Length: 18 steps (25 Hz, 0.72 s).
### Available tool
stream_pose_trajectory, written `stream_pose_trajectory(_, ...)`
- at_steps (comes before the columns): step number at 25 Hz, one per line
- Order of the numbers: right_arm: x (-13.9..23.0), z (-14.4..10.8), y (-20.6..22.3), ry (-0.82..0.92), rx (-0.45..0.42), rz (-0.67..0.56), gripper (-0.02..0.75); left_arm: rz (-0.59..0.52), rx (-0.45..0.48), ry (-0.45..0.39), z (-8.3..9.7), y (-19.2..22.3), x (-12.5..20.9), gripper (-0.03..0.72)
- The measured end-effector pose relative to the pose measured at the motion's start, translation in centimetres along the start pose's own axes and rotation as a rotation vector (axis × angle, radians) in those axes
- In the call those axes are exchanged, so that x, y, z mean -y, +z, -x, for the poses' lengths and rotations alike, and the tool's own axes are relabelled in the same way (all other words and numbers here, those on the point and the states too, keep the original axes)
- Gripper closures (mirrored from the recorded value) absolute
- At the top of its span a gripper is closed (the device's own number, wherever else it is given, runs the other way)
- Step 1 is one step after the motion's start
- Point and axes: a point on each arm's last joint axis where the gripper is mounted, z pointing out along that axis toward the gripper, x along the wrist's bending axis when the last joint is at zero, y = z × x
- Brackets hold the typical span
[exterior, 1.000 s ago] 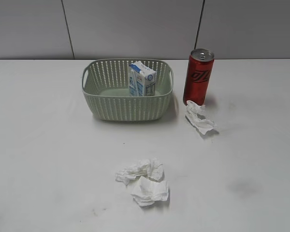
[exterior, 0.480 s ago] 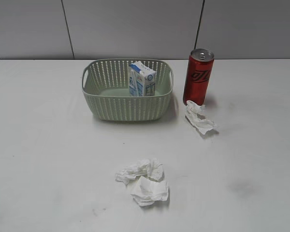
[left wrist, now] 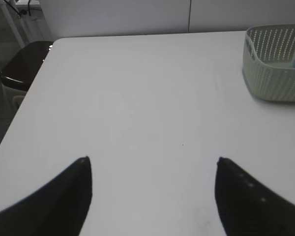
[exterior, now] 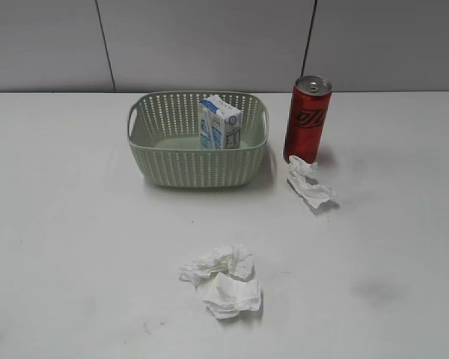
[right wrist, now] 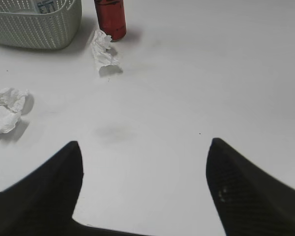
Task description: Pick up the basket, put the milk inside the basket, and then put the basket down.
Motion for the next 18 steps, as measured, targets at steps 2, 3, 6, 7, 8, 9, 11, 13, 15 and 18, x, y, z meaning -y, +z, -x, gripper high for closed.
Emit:
stream_pose_trajectory(2,0.0,0.0,0.0,0.0,0.0,0.0,0.148,0.018,-0.003,0.001,0.03,-0.27,0.15,0.095)
stream_pose_trajectory(3,0.0,0.0,0.0,0.0,0.0,0.0,0.148,0.02,-0.004,0.002,0.02,-0.32,0.17,0.095)
stream_pose_trajectory(6,0.0,0.0,0.0,0.0,0.0,0.0,0.148,0.022,-0.005,0.002,0.03,-0.34,0.19,0.095)
stream_pose_trajectory(7,0.0,0.0,0.0,0.0,0.0,0.0,0.148,0.022,-0.005,0.002,0.02,-0.34,0.19,0.095)
stream_pose_trajectory(8,0.0,0.0,0.0,0.0,0.0,0.0,0.148,0.022,-0.005,0.002,0.02,-0.34,0.19,0.095)
stream_pose_trajectory(9,0.0,0.0,0.0,0.0,0.0,0.0,0.148,0.022,-0.005,0.002,0.02,-0.34,0.19,0.095)
stream_pose_trajectory(11,0.0,0.0,0.0,0.0,0.0,0.0,0.148,0.022,-0.006,0.003,0.01,-0.34,0.19,0.095)
stream_pose_trajectory(13,0.0,0.0,0.0,0.0,0.0,0.0,0.148,0.021,-0.013,-0.004,-0.05,-0.35,0.2,0.095)
stream_pose_trajectory(15,0.0,0.0,0.0,0.0,0.0,0.0,0.148,0.019,-0.027,-0.02,-0.18,-0.35,0.21,0.095)
stream_pose_trajectory(18,0.0,0.0,0.0,0.001,0.0,0.0,0.148,0.019,-0.049,-0.041,-0.38,-0.36,0.22,0.095)
